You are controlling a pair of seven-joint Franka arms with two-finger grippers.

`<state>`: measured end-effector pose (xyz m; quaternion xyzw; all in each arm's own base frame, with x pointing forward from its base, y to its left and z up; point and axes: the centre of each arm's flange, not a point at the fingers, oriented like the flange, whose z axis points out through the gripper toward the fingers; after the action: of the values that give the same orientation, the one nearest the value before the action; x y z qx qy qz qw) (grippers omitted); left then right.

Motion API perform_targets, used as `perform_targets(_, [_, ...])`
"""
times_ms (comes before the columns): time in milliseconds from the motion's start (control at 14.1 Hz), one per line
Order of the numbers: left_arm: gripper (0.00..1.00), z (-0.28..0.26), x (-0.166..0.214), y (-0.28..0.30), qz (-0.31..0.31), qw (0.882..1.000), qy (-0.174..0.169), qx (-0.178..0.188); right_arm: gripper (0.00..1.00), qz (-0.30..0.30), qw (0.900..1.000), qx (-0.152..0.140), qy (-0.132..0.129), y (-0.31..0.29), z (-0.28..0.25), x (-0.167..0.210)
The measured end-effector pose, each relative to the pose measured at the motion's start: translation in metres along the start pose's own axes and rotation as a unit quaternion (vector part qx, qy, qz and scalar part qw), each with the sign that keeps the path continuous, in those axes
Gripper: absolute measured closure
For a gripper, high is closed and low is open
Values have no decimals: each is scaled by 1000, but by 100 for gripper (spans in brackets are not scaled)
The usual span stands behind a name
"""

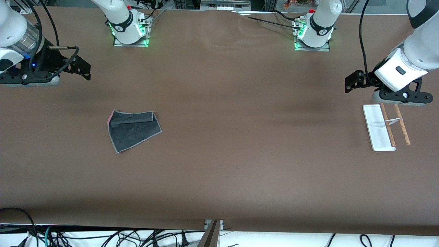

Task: Pass towel and hang on rack

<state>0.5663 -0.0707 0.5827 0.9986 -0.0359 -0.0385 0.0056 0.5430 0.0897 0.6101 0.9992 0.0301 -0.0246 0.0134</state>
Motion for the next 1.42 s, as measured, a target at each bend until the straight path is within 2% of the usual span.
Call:
perform_targets(1205, [0, 2, 1, -4, -3, 1000, -2, 0, 0, 1, 1000, -1, -3, 1, -1, -2])
perform_targets(1418, [0, 2, 1, -4, -3, 1000, -2, 0, 0, 1, 1000, -2, -11, 0, 14, 5])
